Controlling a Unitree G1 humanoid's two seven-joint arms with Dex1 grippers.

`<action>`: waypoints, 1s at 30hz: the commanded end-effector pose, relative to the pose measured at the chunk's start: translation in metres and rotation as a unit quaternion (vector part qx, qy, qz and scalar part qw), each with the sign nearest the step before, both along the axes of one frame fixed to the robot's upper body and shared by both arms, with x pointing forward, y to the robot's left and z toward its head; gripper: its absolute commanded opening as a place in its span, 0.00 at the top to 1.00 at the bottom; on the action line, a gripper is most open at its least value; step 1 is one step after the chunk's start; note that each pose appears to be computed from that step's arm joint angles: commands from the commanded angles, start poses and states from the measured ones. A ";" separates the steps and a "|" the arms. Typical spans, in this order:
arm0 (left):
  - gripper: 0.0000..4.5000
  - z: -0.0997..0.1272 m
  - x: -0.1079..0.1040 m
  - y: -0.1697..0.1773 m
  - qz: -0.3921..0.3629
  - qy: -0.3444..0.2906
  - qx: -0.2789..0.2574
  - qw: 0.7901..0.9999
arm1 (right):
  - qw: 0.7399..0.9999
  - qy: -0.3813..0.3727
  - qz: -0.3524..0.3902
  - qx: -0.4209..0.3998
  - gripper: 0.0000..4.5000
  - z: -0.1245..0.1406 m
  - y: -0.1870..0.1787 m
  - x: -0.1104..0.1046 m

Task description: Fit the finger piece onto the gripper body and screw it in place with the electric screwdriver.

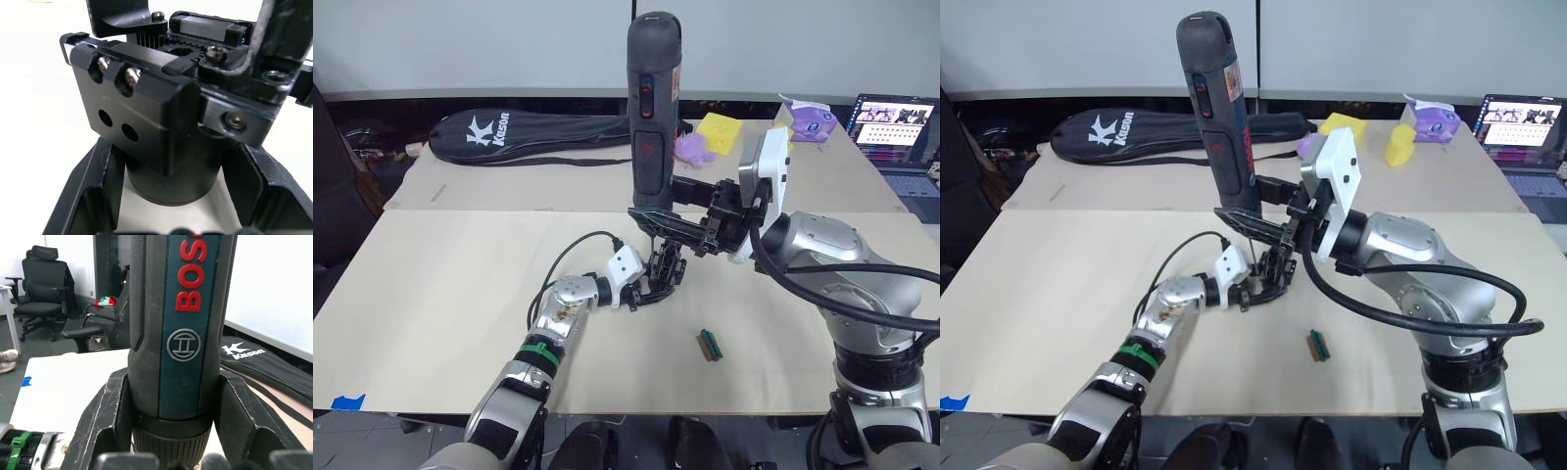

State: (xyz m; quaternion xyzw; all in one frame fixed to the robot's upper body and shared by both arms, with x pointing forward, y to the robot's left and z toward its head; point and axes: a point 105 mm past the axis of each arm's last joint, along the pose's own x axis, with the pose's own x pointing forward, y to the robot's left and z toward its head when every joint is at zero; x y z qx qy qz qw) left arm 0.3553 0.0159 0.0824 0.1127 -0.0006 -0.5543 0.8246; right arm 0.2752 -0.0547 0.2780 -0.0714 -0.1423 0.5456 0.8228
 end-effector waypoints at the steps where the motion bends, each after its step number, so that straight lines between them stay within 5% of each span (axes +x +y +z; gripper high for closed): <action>1: 0.48 0.003 0.001 -0.001 0.001 -0.001 -0.007 1.000 | 0.998 -0.052 0.005 0.019 0.57 0.020 0.001 -0.006; 30: 0.48 0.005 0.001 0.002 0.007 -0.003 -0.011 1.000 | 0.999 -0.054 -0.004 -0.004 0.57 -0.003 -0.001 0.004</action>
